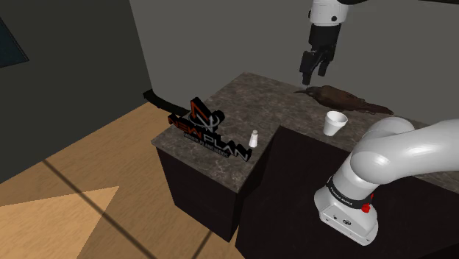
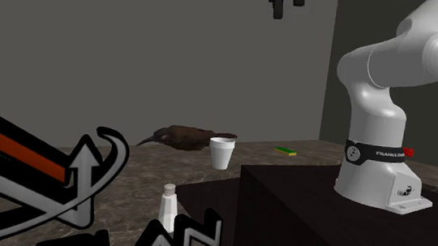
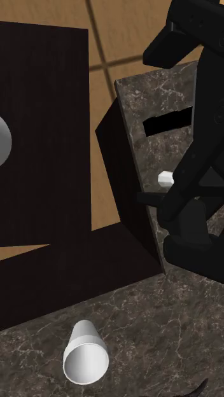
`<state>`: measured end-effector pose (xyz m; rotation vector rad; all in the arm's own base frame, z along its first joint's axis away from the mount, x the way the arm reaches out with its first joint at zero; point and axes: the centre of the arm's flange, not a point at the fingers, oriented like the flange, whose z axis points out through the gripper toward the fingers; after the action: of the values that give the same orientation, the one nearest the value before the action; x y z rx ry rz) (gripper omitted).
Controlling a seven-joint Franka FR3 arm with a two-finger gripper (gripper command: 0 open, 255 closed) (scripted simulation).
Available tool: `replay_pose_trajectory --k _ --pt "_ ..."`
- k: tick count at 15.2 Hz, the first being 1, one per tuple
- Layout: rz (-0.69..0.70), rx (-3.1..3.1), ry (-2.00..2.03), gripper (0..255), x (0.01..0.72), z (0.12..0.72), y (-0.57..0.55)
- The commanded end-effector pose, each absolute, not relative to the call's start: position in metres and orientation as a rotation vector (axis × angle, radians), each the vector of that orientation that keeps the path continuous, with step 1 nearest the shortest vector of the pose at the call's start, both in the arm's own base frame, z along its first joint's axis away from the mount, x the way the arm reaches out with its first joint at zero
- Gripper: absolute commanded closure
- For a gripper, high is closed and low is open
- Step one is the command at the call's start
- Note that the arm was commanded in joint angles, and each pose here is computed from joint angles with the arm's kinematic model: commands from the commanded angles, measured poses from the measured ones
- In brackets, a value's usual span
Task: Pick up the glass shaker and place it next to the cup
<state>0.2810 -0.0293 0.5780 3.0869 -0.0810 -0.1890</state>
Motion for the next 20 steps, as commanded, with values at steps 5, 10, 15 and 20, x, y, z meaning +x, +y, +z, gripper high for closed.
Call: replay_pose_trajectory --k 5,10,15,20 --pt "-0.133 3.090 -0.094 0 0.291 0.529 -0.035" --pt "-0.062 3.093 -0.110 0 0.307 0.467 -0.042" --pt "0.009 3.094 -0.126 0 0.325 0.407 -0.050" --pt "0.080 3.094 -0.142 0 0.345 0.347 -0.057"
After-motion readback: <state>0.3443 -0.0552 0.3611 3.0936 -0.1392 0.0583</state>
